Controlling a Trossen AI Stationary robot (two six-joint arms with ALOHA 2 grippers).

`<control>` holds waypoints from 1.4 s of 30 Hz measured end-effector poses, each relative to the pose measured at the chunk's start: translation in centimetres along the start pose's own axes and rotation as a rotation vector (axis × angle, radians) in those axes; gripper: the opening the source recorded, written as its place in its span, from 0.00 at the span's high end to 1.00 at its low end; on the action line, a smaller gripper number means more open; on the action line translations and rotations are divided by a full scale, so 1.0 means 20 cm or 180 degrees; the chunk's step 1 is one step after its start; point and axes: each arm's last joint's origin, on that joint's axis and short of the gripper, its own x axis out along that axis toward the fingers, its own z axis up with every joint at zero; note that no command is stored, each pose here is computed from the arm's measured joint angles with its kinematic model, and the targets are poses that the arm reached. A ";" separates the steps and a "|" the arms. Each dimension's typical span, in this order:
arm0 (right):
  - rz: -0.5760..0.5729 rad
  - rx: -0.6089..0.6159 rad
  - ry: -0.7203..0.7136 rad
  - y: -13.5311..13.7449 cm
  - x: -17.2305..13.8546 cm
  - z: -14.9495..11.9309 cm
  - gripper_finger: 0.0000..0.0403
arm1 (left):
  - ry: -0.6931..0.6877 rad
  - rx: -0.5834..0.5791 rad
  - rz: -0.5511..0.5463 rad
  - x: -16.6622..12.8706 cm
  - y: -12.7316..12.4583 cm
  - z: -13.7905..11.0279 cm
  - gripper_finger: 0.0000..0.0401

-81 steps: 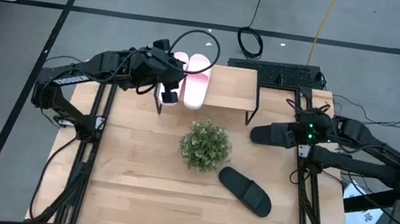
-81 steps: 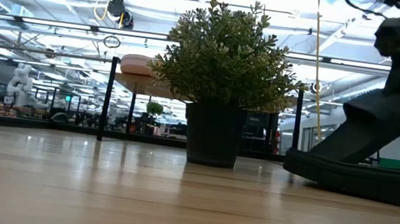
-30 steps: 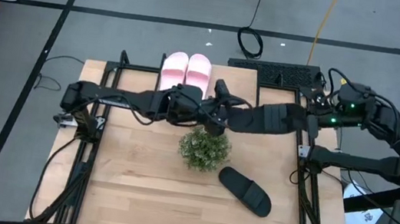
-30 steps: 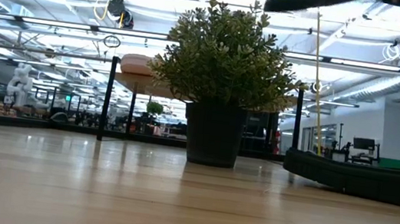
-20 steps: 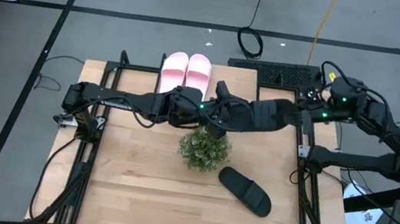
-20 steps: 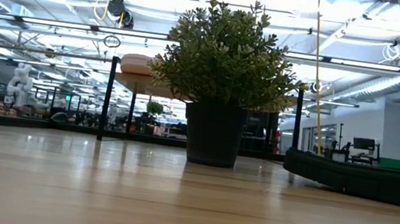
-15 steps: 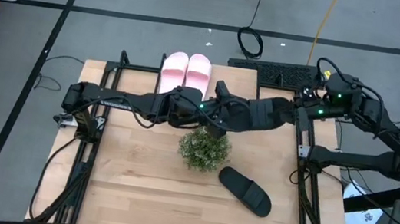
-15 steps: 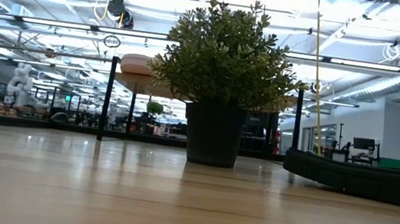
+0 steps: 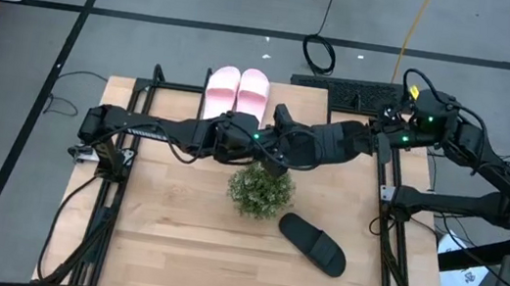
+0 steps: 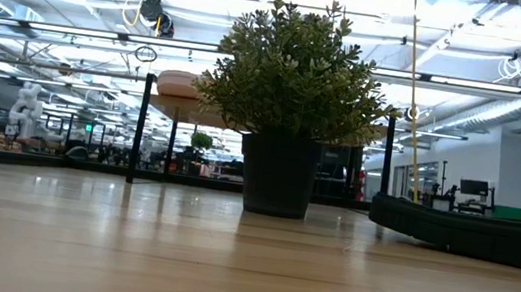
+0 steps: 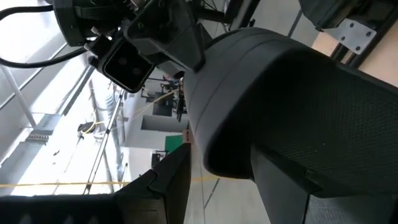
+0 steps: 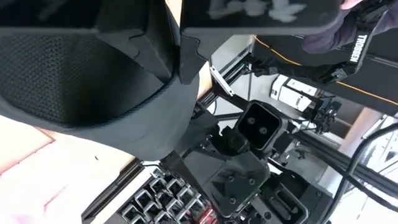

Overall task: Pick and place slides into the shelf
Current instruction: Put the top black slipper on the shelf

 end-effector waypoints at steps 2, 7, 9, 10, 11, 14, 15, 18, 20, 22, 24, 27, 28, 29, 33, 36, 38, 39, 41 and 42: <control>0.0007 0.0014 0.0001 0.00 0.01 0.00 1.00 | -0.0025 -0.0026 0.0062 0.00 0.01 0.00 0.56; 0.0197 -0.0024 0.0023 0.00 0.07 0.04 1.00 | -0.0064 -0.0108 0.0225 0.00 0.04 0.00 0.56; 0.0262 -0.0025 0.0007 0.00 0.08 0.05 1.00 | -0.0068 -0.0118 0.0261 0.00 0.04 0.01 0.56; 0.0289 -0.0026 0.0024 0.00 0.09 0.06 1.00 | -0.0059 -0.0120 0.0263 0.00 0.05 0.00 0.56; 0.0298 -0.0025 0.0038 -0.01 0.11 0.07 1.00 | -0.0036 -0.0118 0.0264 0.00 0.05 0.00 0.56; 0.0271 0.0005 0.0082 -0.02 0.14 0.07 1.00 | 0.0052 -0.0107 0.0229 0.00 0.04 0.00 0.57; 0.0280 0.0009 0.0103 -0.02 0.15 0.07 1.00 | 0.0065 -0.0103 0.0211 0.00 0.03 0.00 0.58; 0.0295 0.0008 0.0132 -0.03 0.16 0.08 1.00 | 0.0159 -0.0093 0.0186 0.00 0.03 0.00 0.66; 0.0263 -0.0024 0.0103 -0.03 0.16 0.08 1.00 | 0.0270 -0.0083 0.0179 0.00 0.02 -0.01 0.77; 0.0230 -0.0038 0.0049 -0.03 0.15 0.08 1.00 | 0.0369 -0.0057 0.0140 0.00 0.02 -0.02 0.92; 0.0207 -0.0043 0.0018 -0.03 0.15 0.08 0.99 | 0.0440 -0.0047 0.0138 0.00 0.01 -0.02 0.97; 0.0138 -0.0068 -0.0077 -0.03 0.14 0.08 0.97 | 0.0570 -0.0002 0.0151 0.00 0.01 -0.02 0.98; 0.0117 -0.0073 -0.0105 -0.02 0.13 0.08 0.97 | 0.0617 0.0004 0.0157 -0.01 0.01 -0.02 0.99; 0.0094 -0.0086 -0.0129 -0.02 0.13 0.08 0.97 | 0.0676 0.0005 0.0159 -0.01 0.01 -0.02 0.99; 0.0169 -0.0208 -0.0199 0.01 0.09 0.08 0.97 | 0.0937 -0.0020 0.0207 -0.04 0.04 -0.05 0.99; 0.0095 -0.0219 -0.0271 0.01 0.07 0.07 0.97 | 0.1060 -0.0100 0.0249 -0.06 0.06 -0.07 0.99; -0.0014 -0.0271 -0.0375 0.01 0.05 0.07 0.96 | 0.1136 -0.0205 0.0300 -0.08 0.09 -0.09 1.00; -0.0051 -0.0318 -0.0445 0.01 0.03 0.07 0.96 | 0.1184 -0.0278 0.0339 -0.09 0.10 -0.10 1.00; -0.0127 -0.0450 -0.0617 0.03 0.00 0.07 0.96 | 0.1221 -0.0524 0.0484 -0.10 0.14 -0.11 1.00; -0.0178 -0.0519 -0.0687 0.03 -0.02 0.06 0.96 | 0.1303 -0.0633 0.0538 -0.12 0.16 -0.13 1.00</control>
